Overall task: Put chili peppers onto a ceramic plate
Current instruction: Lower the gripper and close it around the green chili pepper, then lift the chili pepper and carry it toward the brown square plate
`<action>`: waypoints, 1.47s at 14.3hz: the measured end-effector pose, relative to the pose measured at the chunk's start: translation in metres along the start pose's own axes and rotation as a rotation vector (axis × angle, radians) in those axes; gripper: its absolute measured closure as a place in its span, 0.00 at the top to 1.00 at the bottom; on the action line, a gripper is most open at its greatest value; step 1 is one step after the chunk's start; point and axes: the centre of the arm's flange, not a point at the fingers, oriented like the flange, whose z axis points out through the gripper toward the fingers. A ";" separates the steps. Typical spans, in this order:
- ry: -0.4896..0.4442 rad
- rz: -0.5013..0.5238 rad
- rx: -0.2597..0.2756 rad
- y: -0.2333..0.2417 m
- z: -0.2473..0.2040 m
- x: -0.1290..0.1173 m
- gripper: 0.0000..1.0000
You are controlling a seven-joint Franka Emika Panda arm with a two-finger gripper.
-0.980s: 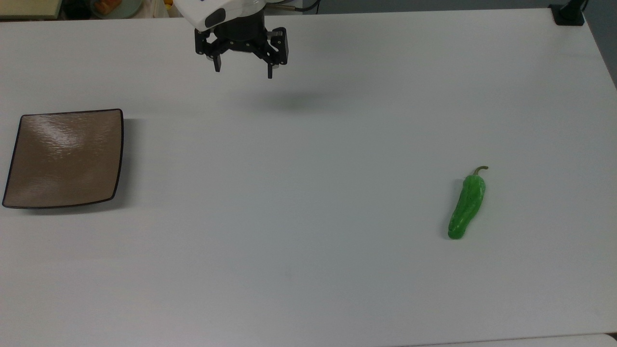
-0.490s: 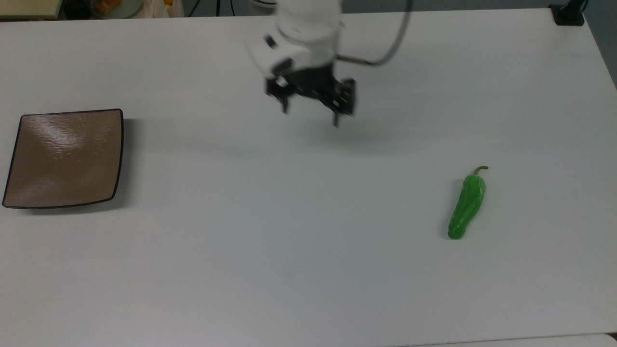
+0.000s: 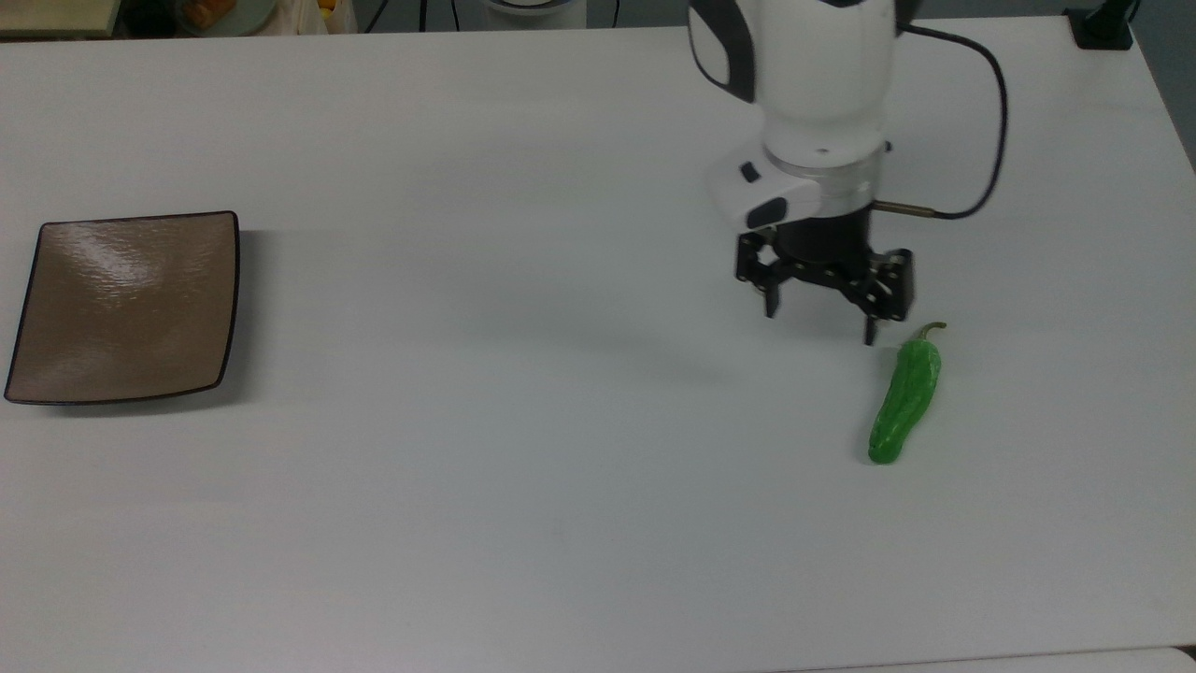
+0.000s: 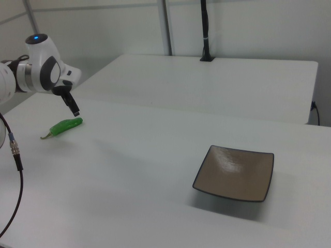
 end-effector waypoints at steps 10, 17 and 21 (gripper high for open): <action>0.041 0.042 0.080 -0.048 0.117 -0.050 1.00; 0.089 -0.023 0.126 -0.059 0.147 -0.077 0.92; 0.095 -0.035 0.130 -0.062 0.147 -0.080 0.46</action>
